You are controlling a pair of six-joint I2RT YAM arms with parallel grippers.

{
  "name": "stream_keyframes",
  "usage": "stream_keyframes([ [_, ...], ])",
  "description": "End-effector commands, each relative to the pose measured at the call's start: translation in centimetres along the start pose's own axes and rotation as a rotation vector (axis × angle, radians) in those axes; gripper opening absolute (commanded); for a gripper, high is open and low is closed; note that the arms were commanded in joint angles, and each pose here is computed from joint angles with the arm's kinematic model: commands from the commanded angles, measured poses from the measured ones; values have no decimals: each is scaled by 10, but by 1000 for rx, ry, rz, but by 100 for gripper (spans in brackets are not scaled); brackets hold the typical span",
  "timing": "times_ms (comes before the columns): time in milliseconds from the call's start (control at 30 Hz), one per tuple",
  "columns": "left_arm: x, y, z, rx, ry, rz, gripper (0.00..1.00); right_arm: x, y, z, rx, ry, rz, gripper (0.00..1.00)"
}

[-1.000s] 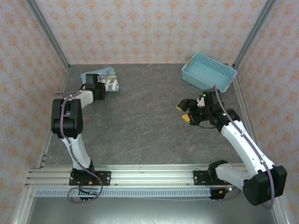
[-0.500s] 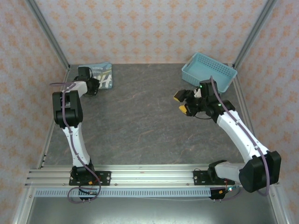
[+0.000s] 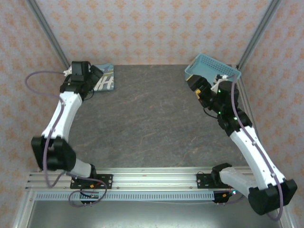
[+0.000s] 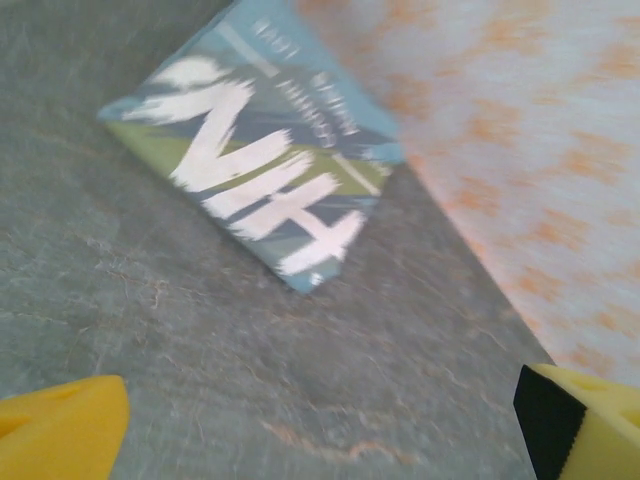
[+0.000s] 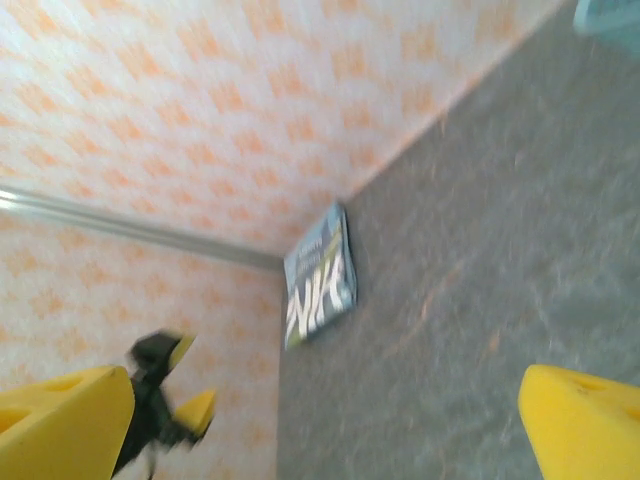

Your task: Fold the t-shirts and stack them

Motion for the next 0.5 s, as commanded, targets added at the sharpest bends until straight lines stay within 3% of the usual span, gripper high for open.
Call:
stream_keyframes([
  [0, 41, -32, 2, -135, 188, -189, 100, -26, -16, -19, -110, -132, 195, 99],
  [100, 54, -63, -4, -179, 263, -220, 100, -55, -34, -7, -4, -175, 397, 99],
  [167, 57, -72, 3, -106, 329, -204, 100, -69, -39, 6, 130, -202, 477, 99],
  [233, 58, -74, 18, -5, 394, -173, 100, -75, -33, 22, 204, -217, 453, 99],
  [367, 92, -89, 19, 0, 415, -282, 100, -96, -38, 37, 186, -195, 493, 99],
  [467, 101, -104, 14, -72, 373, -224, 100, -118, -49, 31, 101, -186, 617, 99],
])
Point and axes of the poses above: each hand's point on the last joint's axis, 136 mm out from that joint toward the fingers, its own y axis out along the fingers, its own x axis along the line the jaws close on, z = x × y, the point moved 2 cm from there along -y, back along the fingers, and after that the axes turned 13 degrees about -y, right-handed, at the moved point
